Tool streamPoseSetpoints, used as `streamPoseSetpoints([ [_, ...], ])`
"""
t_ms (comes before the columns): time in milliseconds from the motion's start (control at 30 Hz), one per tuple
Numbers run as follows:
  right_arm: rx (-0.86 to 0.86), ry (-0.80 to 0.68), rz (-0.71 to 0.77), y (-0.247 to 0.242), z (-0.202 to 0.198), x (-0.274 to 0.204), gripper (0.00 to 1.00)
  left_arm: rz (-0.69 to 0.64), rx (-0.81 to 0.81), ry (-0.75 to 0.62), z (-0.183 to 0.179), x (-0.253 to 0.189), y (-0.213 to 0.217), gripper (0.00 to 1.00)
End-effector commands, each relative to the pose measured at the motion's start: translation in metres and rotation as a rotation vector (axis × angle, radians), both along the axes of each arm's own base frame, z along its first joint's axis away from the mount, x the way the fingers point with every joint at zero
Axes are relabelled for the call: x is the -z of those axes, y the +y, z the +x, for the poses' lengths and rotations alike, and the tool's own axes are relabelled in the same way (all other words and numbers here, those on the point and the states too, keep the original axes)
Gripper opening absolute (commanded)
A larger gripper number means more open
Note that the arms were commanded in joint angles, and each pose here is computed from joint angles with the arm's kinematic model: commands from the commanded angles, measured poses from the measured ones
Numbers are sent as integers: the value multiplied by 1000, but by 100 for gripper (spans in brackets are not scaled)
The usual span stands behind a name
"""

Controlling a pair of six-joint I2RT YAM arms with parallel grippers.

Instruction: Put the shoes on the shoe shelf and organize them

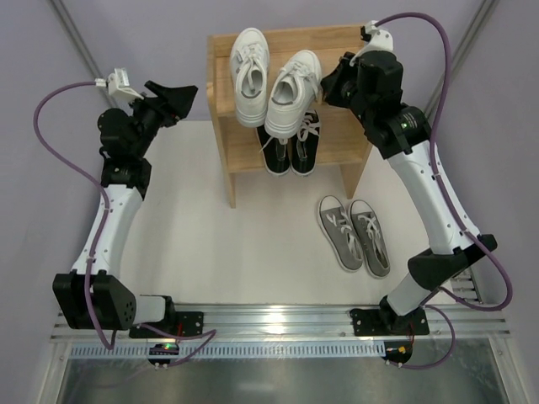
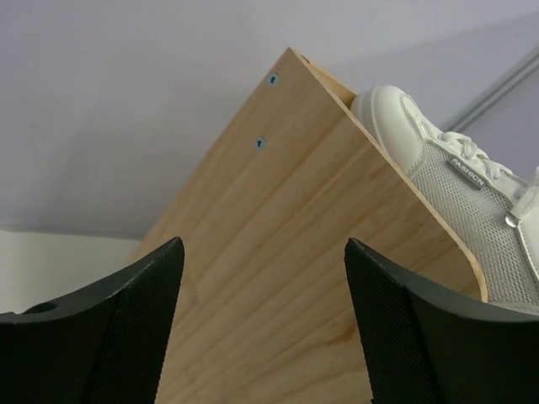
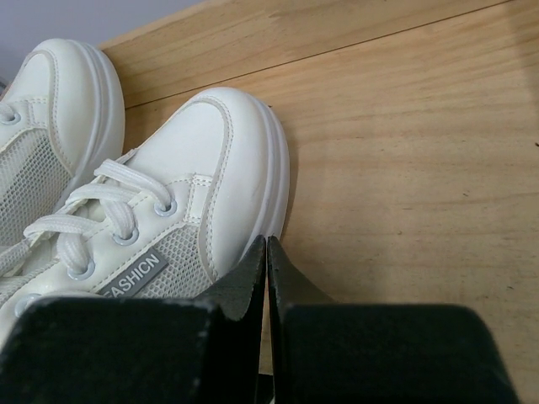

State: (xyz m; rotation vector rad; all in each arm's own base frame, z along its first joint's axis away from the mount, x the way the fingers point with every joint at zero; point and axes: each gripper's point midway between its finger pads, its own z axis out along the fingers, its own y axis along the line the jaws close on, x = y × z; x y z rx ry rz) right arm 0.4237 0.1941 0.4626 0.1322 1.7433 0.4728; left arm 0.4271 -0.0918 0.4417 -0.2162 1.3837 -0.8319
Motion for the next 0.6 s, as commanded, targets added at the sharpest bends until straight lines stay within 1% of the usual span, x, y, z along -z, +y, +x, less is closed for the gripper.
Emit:
streamPoseSetpoints([
  [0, -174, 52, 1, 39, -6, 15, 4, -70, 222, -36, -11, -24, -29, 75],
  [33, -195, 60, 2, 44, -5, 19, 4, -79, 262, -20, -9, -20, -34, 73],
  [67, -202, 53, 6, 45, -5, 16, 4, -81, 277, -31, -9, -22, -36, 72],
  [200, -230, 49, 5, 53, 1, 16, 4, -76, 291, -26, -9, -20, -38, 72],
  [267, -224, 47, -13, 56, 10, 20, 4, -73, 300, -27, -10, -20, -39, 72],
  [300, -218, 27, -12, 55, 12, 12, 4, -73, 304, -26, -11, -20, -40, 72],
  [333, -214, 44, -25, 57, 20, 20, 4, -73, 310, -22, -11, -19, -41, 72],
  [367, -210, 20, -23, 56, 22, 10, 4, -74, 314, -20, -12, -18, -41, 72],
  [467, -154, 0, -39, 48, 34, 4, 5, -71, 316, -15, -13, -16, -41, 72],
  [500, -123, -2, -52, 42, 37, 4, 9, -71, 314, -15, -14, -15, -41, 72],
  [533, -93, 0, -61, 36, 37, 3, 9, -67, 313, -14, -14, -14, -41, 71],
  [567, -11, -8, -74, 18, 35, -1, 9, -64, 310, -11, -15, -13, -41, 72],
])
